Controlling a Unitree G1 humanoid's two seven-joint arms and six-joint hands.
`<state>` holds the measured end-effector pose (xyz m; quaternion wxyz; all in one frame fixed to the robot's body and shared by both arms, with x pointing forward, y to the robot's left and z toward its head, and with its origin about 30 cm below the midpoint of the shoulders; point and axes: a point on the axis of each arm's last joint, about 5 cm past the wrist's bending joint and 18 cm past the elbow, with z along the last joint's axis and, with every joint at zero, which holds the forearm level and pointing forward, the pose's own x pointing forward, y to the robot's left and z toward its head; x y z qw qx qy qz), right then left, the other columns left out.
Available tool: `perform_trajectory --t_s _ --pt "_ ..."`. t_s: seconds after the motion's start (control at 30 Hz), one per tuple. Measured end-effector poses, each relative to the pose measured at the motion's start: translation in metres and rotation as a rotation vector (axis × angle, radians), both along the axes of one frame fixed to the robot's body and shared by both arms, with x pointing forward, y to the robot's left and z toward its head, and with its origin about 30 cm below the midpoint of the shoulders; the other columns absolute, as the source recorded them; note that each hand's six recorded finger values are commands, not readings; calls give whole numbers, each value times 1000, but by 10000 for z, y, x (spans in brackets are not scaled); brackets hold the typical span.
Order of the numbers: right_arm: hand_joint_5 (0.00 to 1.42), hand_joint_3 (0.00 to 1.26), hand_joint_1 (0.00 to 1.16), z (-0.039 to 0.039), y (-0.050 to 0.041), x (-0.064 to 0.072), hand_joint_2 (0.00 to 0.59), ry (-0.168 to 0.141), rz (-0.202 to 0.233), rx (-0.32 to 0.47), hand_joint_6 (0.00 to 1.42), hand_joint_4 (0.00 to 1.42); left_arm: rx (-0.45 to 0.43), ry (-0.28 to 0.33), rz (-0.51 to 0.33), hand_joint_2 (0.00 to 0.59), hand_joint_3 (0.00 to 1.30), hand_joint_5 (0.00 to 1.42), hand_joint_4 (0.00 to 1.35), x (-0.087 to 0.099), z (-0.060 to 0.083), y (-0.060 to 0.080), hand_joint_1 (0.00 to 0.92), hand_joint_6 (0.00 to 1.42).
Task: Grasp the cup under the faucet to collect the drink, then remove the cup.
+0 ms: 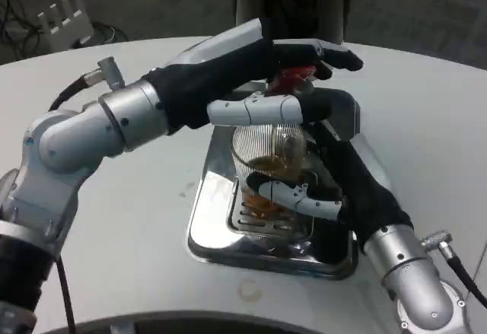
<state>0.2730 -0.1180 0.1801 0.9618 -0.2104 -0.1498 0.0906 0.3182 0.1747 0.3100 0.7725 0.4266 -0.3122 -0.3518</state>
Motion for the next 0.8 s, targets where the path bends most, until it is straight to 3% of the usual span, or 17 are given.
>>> perform_trajectory --t_s 0.47,0.8 --pt "180 37 750 -43 66 23 189 6 -7 22 65 97 0 4 3 42 258 193 154 10 2 5 0 211" --pt "183 45 744 -75 172 51 194 11 -9 44 65 107 3 3 3 42 258 193 154 23 14 9 0 211"
